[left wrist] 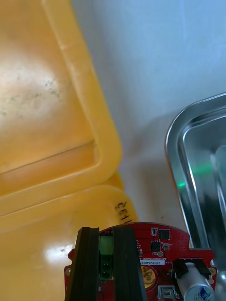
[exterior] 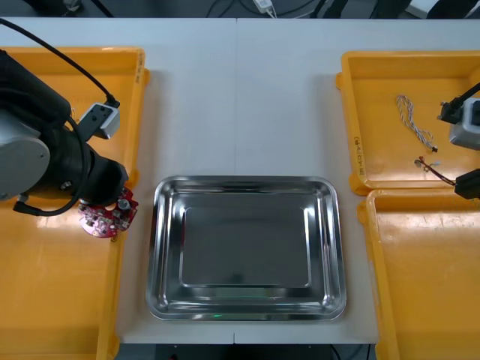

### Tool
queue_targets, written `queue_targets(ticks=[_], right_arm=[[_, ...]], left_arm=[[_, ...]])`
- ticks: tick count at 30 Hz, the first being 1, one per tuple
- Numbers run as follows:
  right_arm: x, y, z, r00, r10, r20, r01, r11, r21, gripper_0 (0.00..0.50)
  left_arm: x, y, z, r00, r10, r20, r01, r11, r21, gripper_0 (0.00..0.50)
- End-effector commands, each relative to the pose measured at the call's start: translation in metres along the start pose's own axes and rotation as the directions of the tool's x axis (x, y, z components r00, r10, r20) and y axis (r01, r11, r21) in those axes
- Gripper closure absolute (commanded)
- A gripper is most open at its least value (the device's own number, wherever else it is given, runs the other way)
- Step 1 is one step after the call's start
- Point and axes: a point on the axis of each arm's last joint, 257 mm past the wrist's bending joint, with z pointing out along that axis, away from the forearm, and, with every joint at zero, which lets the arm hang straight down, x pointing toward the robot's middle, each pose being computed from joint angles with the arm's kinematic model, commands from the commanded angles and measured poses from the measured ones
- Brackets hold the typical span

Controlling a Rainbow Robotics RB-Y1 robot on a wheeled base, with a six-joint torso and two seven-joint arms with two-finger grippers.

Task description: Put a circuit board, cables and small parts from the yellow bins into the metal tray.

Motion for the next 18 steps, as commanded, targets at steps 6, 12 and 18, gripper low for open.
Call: queue_targets(ticks=[6,12,18], right_arm=[[-0.065,0.030,0.026,0.979,-0.194,0.068,0.195,0.981,-0.004,0.500],[-0.111,0.046,0.048,0.953,-0.283,0.111,0.287,0.958,-0.020,0.500],[-0.133,0.061,0.071,0.940,-0.320,0.117,0.327,0.944,-0.049,0.500]], left_arm=[[-0.027,-0.050,-0.005,0.989,-0.118,0.090,0.116,0.993,0.026,0.500],[-0.030,-0.071,-0.001,0.980,-0.172,0.096,0.168,0.984,0.049,0.500],[-0.026,-0.091,0.005,0.974,-0.209,0.091,0.204,0.977,0.062,0.500]])
